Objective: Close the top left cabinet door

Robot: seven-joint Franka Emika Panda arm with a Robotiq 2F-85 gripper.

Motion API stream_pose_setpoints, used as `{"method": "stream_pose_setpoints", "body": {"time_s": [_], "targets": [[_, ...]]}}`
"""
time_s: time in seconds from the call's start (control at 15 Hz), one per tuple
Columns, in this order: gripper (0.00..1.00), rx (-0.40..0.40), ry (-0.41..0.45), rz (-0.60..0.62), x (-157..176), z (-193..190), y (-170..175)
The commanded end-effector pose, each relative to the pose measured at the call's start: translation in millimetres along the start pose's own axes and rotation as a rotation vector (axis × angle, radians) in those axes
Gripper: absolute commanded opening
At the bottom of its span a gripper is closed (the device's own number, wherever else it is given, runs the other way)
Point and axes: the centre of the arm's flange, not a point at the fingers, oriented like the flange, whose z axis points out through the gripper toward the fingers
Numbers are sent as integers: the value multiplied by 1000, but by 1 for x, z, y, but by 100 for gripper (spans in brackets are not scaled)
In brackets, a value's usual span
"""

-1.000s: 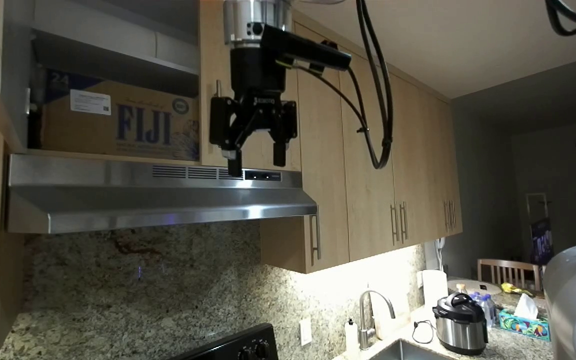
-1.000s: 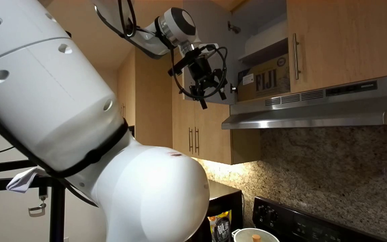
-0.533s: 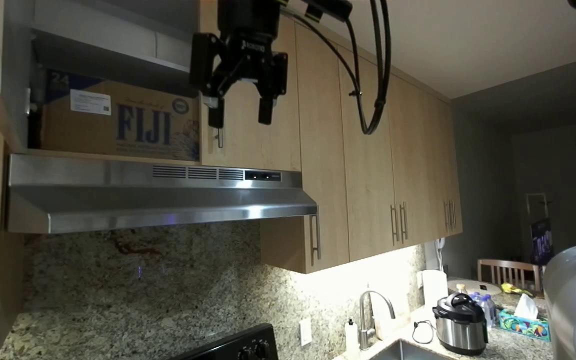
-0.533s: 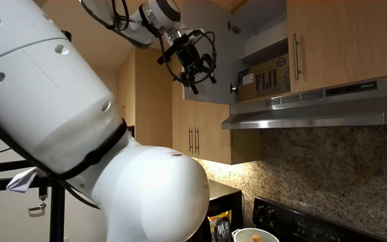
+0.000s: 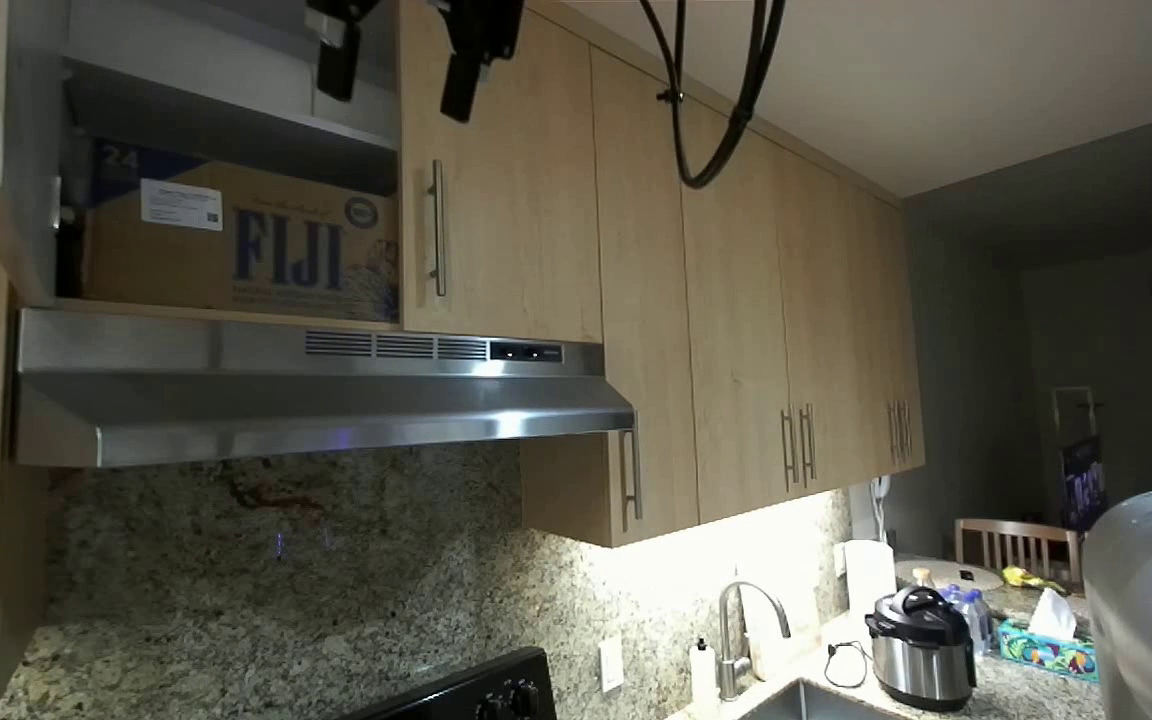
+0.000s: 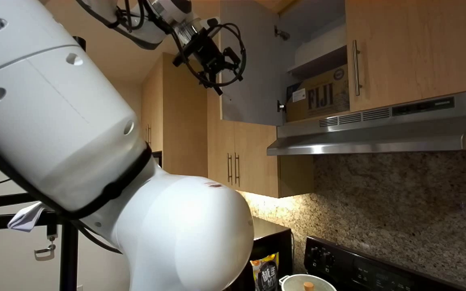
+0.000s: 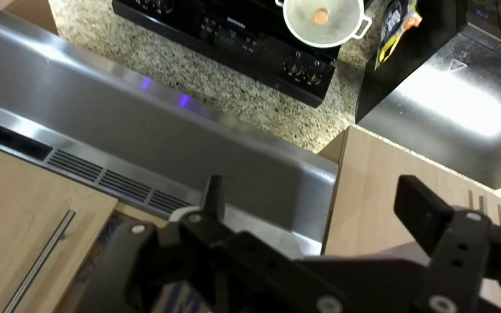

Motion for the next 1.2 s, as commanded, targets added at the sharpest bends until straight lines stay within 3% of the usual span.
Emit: {"method": "stream_pose_setpoints", "body": {"time_s": [0.0, 0.6, 0.87, 1.13], "targets": [[100, -21, 114, -59, 18, -15, -14], [100, -79, 272, -105, 55, -28, -54], [100, -107, 331, -41, 68, -38, -66], [100, -62, 447, 55, 70, -50, -80]]}}
